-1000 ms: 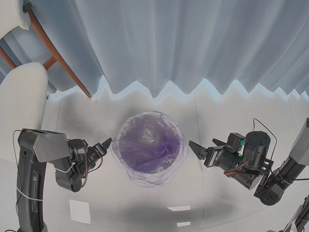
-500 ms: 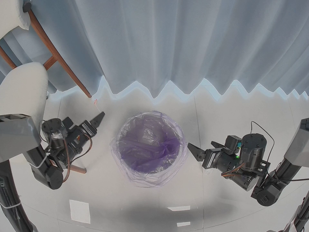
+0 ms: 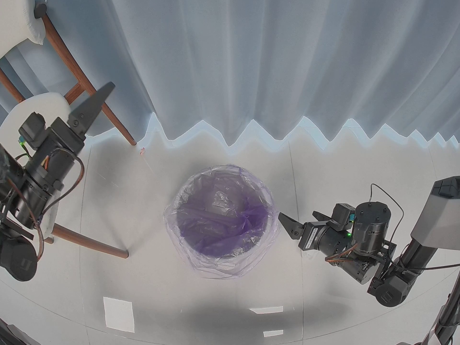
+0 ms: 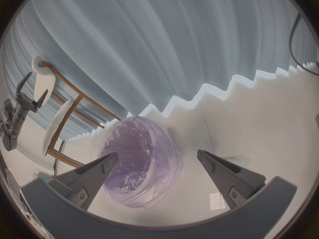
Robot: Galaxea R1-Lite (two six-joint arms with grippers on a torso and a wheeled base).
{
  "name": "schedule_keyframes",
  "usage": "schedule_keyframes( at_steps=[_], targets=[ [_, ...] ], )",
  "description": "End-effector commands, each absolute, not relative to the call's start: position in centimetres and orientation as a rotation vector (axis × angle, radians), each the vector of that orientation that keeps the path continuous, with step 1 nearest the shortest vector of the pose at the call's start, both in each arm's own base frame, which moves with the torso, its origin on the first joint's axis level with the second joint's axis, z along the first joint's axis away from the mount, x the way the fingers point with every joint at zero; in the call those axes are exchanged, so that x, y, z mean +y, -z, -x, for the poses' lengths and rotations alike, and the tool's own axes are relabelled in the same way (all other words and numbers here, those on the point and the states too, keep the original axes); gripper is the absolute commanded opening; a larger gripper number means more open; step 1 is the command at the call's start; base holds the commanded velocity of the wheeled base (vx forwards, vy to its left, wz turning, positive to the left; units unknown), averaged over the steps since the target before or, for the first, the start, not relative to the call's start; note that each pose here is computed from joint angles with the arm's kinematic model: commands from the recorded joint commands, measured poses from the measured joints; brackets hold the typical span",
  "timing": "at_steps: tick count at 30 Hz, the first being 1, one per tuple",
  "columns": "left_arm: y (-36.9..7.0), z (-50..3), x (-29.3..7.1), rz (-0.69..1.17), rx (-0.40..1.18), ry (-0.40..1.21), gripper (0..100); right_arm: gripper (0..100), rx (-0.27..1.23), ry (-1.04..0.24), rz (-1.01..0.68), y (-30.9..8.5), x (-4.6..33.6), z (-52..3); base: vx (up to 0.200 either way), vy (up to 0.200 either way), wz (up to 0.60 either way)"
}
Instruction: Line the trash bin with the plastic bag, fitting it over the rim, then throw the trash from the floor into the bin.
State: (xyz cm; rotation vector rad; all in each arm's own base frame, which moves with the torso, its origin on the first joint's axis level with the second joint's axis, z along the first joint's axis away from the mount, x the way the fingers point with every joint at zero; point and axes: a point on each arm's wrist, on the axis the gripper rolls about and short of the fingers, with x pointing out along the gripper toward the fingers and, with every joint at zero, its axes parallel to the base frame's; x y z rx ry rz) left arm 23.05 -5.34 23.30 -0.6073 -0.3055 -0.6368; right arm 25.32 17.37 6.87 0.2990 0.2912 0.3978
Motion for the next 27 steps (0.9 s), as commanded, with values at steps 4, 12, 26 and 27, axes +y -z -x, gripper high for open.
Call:
schedule_keyframes(
  at_steps=[4, 12, 26, 27],
  targets=[
    [-25.9, -20.1, -4.3, 0.572, -0.416, 0.687, 100, 100, 0.261, -0.372, -0.316, -8.6, 16.4, -25.6, 0.0, 0.0, 0.0],
    [-27.4, -19.4, -3.3, 0.65, -0.429, 0.736, 100, 100, 0.38, -0.329, -0.293, -10.1, 15.6, -24.9, 0.0, -0.05, 0.0],
    [-27.8, -18.8, -1.8, 0.57, -0.397, 0.773, 100, 100, 0.608, -0.215, -0.071, -8.1, 18.1, -30.8, 0.0, -0.2, 0.0],
    [-27.8, -18.8, -1.8, 0.57, -0.397, 0.773, 100, 100, 0.611, -0.209, -0.052, -7.6, 18.3, -31.2, 0.0, -0.2, 0.0]
  ],
)
